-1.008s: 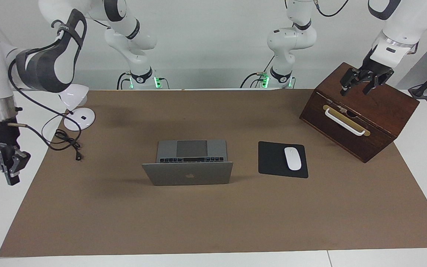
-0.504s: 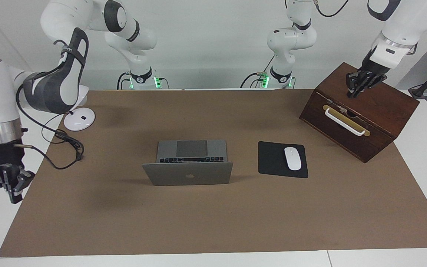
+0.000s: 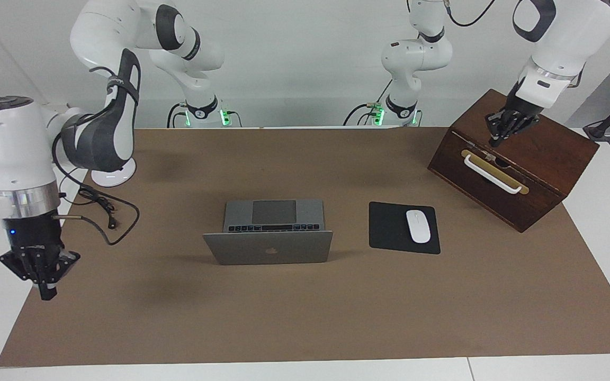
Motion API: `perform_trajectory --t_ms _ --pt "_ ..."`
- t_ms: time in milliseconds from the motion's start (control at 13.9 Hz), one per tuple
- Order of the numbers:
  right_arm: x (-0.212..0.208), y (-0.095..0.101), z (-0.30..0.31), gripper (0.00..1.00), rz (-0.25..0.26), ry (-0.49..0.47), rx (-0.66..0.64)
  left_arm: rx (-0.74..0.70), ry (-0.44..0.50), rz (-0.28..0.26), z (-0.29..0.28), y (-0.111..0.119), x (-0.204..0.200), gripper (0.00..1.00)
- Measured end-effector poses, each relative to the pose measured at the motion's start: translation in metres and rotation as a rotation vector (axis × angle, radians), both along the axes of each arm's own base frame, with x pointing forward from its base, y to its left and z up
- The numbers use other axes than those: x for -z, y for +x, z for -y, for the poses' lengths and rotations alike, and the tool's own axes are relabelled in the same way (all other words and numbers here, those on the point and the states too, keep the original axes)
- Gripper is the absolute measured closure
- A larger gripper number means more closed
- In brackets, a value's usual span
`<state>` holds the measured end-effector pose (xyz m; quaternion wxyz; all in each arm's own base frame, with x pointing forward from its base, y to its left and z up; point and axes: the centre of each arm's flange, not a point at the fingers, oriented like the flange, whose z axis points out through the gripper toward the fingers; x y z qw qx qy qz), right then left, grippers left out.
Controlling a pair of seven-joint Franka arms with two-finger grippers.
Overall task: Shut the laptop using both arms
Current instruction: 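Move the left gripper toward the laptop front while the right gripper reaches the screen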
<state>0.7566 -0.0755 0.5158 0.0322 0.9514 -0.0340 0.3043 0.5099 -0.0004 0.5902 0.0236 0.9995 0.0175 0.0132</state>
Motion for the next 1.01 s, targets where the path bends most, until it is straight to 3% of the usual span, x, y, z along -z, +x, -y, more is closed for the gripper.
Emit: perform_trajectory --t_ms 432,1008 --pt "0.014 0.014 -0.049 0.99 0.024 -0.001 -0.057 0.092 -0.015 0.06 0.058 -0.029 0.035 0.99" --pt "0.019 0.014 -0.133 0.99 0.022 0.047 -0.1 0.144 -0.091 0.213 0.152 -0.071 0.09 0.99"
